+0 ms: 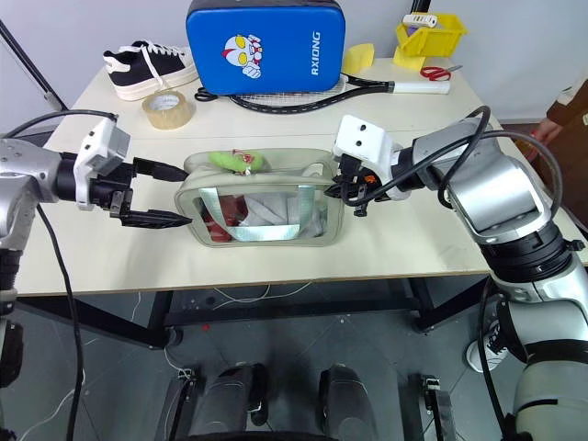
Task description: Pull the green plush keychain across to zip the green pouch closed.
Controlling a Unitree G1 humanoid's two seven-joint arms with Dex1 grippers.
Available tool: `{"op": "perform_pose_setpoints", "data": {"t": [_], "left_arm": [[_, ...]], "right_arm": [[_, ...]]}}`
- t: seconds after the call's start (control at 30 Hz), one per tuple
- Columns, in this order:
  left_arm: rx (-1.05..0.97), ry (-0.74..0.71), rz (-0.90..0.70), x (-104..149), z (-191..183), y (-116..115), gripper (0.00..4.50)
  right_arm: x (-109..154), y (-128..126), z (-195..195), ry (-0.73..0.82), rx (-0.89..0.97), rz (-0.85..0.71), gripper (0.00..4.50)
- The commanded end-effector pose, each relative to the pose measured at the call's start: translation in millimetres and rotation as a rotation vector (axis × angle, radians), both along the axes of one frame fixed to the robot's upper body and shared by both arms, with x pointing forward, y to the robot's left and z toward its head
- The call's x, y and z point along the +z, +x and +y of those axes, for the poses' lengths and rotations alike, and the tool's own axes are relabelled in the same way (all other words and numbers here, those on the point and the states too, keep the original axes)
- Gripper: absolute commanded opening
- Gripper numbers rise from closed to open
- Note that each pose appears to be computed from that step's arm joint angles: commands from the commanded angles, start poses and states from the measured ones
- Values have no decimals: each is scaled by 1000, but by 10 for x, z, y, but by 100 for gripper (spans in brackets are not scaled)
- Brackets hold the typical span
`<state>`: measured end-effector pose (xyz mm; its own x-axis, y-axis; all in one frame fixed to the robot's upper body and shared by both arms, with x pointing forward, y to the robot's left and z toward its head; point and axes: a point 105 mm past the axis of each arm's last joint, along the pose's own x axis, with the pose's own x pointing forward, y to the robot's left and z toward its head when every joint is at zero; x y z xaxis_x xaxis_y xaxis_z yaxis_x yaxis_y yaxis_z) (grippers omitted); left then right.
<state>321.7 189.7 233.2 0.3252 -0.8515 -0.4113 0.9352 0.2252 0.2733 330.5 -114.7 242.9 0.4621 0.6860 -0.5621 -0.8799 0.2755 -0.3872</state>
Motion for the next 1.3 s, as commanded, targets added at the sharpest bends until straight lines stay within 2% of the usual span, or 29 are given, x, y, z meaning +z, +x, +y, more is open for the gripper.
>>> {"op": "perform_pose_setpoints", "data": {"t": [0.03,0.2,0.23,0.33,0.4,0.5,0.57,0.67,0.87,1.0,1.1,1.3], "left_arm": [[33,5,-41,8,-29,42,259],[57,11,-60,-33,-36,95,7],[58,12,-63,-36,-37,98,7],[96,16,-98,-26,-33,172,0],[94,13,-102,-27,-41,178,0],[87,9,-110,-38,-75,185,0],[84,8,-113,-51,-95,190,0],[87,3,-121,-50,-117,201,0],[85,-7,-131,-14,-154,213,0],[78,-7,-134,-2,-179,206,0],[79,-3,-136,4,-170,200,0],[86,3,-138,-8,-144,202,0]], "right_arm": [[135,-19,49,7,23,-40,0],[150,-25,59,16,22,-40,0],[151,-27,60,17,23,-41,0],[192,-91,72,23,57,-51,109],[244,-133,78,39,78,-54,207],[562,-214,132,156,123,-92,367],[706,-238,229,213,143,-106,447],[763,-219,469,247,168,-96,447],[742,27,968,291,134,-65,447],[665,217,1112,277,59,-53,447],[636,244,1142,268,52,-35,371],[540,189,1140,222,83,-14,55]]}}
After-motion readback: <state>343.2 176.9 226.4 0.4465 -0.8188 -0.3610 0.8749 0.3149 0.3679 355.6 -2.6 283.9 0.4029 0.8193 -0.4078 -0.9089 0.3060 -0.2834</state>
